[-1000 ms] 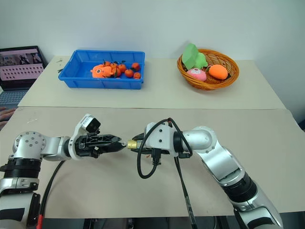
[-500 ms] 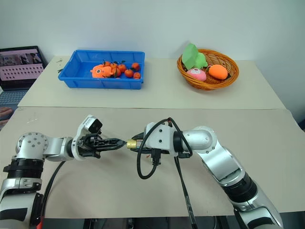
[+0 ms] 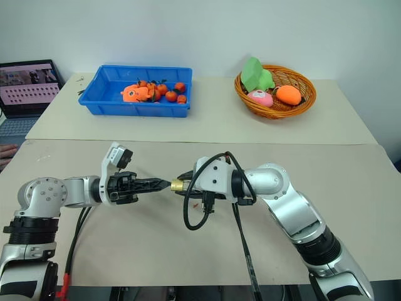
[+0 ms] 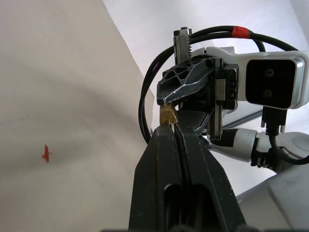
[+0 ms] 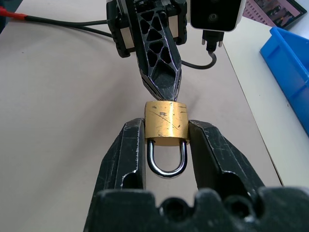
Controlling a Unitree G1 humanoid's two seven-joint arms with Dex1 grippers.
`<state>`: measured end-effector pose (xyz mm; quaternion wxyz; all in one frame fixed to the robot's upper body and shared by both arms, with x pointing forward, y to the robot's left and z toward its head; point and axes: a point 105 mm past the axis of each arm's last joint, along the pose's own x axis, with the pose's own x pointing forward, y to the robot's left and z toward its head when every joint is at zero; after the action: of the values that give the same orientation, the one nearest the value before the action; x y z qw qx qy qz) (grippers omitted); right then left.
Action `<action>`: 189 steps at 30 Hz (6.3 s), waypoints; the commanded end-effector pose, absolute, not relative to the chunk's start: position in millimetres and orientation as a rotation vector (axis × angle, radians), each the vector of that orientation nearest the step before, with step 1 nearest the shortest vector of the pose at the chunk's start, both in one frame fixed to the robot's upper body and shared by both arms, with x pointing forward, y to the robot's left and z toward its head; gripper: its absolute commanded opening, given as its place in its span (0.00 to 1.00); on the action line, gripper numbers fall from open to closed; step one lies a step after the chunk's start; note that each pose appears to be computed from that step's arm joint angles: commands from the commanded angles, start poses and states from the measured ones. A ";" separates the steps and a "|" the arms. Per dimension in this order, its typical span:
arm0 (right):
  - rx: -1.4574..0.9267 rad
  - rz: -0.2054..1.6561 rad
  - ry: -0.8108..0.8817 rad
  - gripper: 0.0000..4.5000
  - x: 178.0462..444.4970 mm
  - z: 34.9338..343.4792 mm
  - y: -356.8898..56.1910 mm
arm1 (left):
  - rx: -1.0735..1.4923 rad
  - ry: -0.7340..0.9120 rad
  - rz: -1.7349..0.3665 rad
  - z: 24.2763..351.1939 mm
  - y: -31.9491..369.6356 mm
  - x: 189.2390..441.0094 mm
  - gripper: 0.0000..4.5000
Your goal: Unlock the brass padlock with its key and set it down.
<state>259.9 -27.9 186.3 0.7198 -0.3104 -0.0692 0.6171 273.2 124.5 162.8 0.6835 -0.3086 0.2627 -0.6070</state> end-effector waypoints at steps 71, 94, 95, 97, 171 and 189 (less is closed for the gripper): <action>-0.606 1.444 -0.157 0.21 248.7 188.3 -20.7 | -0.807 0.792 -1.399 162.2 122.7 262.5 0.67; -0.619 1.445 -0.151 0.21 247.5 186.4 -21.6 | -0.730 0.761 -1.418 160.8 110.3 260.1 0.01; -0.618 1.445 -0.151 0.21 247.5 186.4 -21.6 | -0.723 0.750 -1.416 160.7 110.0 260.9 0.01; -0.618 1.446 -0.151 0.21 247.5 186.3 -21.6 | -0.723 0.745 -1.417 160.5 109.9 261.2 0.01; -0.642 1.429 -0.158 0.77 250.6 186.3 -20.6 | -0.761 0.725 -1.425 165.7 100.1 264.2 0.01; -0.701 1.111 -0.105 0.77 266.0 176.9 -73.3 | -0.762 0.682 -1.312 165.1 126.3 275.9 0.01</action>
<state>269.5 -71.9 163.5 0.7860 -0.3073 -0.0172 0.5361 273.6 123.0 155.7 0.6687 -0.3407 0.3227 -0.5767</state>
